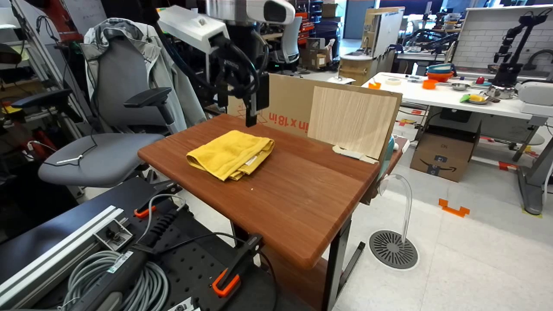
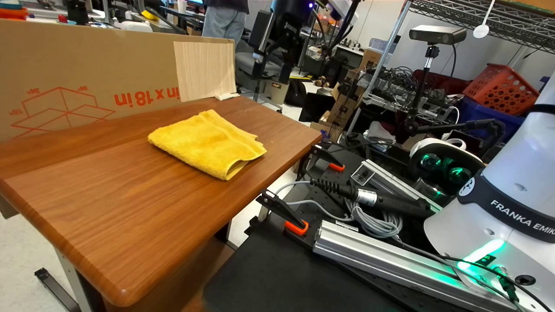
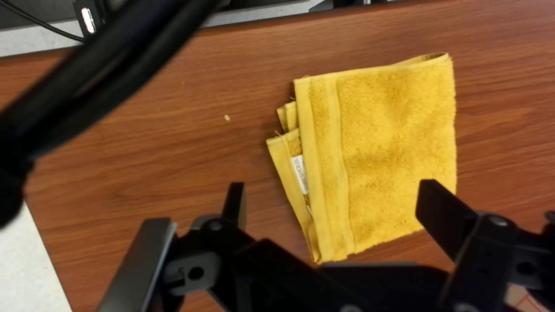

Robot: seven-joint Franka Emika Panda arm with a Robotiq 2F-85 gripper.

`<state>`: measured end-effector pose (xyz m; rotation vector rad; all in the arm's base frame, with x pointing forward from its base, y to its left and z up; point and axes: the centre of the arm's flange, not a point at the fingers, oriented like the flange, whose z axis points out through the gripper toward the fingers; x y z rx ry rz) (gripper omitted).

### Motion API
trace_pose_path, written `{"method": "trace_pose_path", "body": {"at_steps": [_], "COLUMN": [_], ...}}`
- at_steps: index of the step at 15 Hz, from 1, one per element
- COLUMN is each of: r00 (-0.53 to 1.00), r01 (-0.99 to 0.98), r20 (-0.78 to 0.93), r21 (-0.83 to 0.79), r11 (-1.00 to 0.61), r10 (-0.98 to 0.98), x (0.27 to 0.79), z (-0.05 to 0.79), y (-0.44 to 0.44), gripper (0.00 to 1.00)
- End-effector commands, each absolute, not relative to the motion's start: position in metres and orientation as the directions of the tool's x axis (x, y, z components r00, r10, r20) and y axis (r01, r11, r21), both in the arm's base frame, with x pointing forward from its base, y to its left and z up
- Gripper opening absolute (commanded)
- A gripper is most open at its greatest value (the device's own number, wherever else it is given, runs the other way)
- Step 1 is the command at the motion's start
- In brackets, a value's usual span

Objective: Use the mustard towel to wipe the table

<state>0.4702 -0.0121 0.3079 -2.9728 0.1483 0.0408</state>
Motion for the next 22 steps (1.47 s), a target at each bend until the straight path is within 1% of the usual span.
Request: {"method": "trace_pose_path", "body": {"at_steps": [1, 7, 10, 12, 16, 18, 19, 22], "r00": [0.992, 0.995, 0.993, 0.991, 0.99, 0.985, 0.986, 0.985], "r01": [-0.108, 0.013, 0.043, 0.017, -0.053, -0.092, -0.061, -0.083], "r20": [-0.084, -0.1, -0.104, -0.127, -0.137, -0.151, -0.158, -0.159], "r21": [-0.171, -0.183, -0.179, -0.17, -0.062, -0.047, -0.077, -0.07], "r11": [-0.979, -0.983, -0.983, -0.985, -0.997, -0.995, -0.995, -0.994], "r10": [-0.094, 0.031, 0.063, 0.039, -0.044, -0.084, -0.048, -0.071], "x": [0.501, 0.524, 0.536, 0.548, 0.565, 0.569, 0.551, 0.558], "z": [0.27, 0.238, 0.22, 0.198, 0.15, 0.132, 0.151, 0.144], "y": [0.003, 0.088, 0.12, 0.123, 0.1, 0.085, 0.09, 0.084], "gripper": [1.0, 1.0, 1.0, 1.0, 1.0, 1.0, 1.0, 1.0]}}
